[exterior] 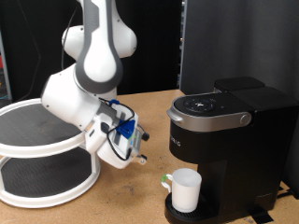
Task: Make a cup of coffee with the keurig machine
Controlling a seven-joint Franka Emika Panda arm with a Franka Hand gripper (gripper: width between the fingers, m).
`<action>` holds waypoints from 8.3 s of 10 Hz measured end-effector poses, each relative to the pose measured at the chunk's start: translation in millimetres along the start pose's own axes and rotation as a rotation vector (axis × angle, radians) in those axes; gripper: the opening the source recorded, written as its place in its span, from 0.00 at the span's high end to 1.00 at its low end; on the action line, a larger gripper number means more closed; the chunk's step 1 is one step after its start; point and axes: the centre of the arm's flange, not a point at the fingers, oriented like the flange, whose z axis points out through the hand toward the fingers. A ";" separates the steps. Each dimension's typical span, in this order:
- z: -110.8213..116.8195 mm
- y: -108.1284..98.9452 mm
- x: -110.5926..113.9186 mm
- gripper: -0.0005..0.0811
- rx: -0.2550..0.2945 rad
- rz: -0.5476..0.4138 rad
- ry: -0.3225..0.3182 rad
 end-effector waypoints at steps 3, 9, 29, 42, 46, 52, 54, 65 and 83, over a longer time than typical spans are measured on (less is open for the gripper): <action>-31.7 -16.0 14.9 0.01 0.083 0.025 0.077; -87.4 -61.1 54.4 0.01 0.152 0.017 0.155; -63.5 -184.7 157.8 0.01 -0.237 -0.535 -0.552; -32.4 -224.9 209.7 0.01 -0.370 -0.695 -0.707; -23.3 -227.5 238.8 0.01 -0.392 -0.670 -0.683; -18.6 -219.4 278.5 0.01 -0.393 -0.651 -0.682; -17.8 -216.9 280.9 0.01 -0.386 -0.627 -0.679; 7.6 -192.4 246.6 0.01 -0.381 -0.626 -0.727; 31.8 -179.3 225.5 0.99 -0.483 -0.634 -0.612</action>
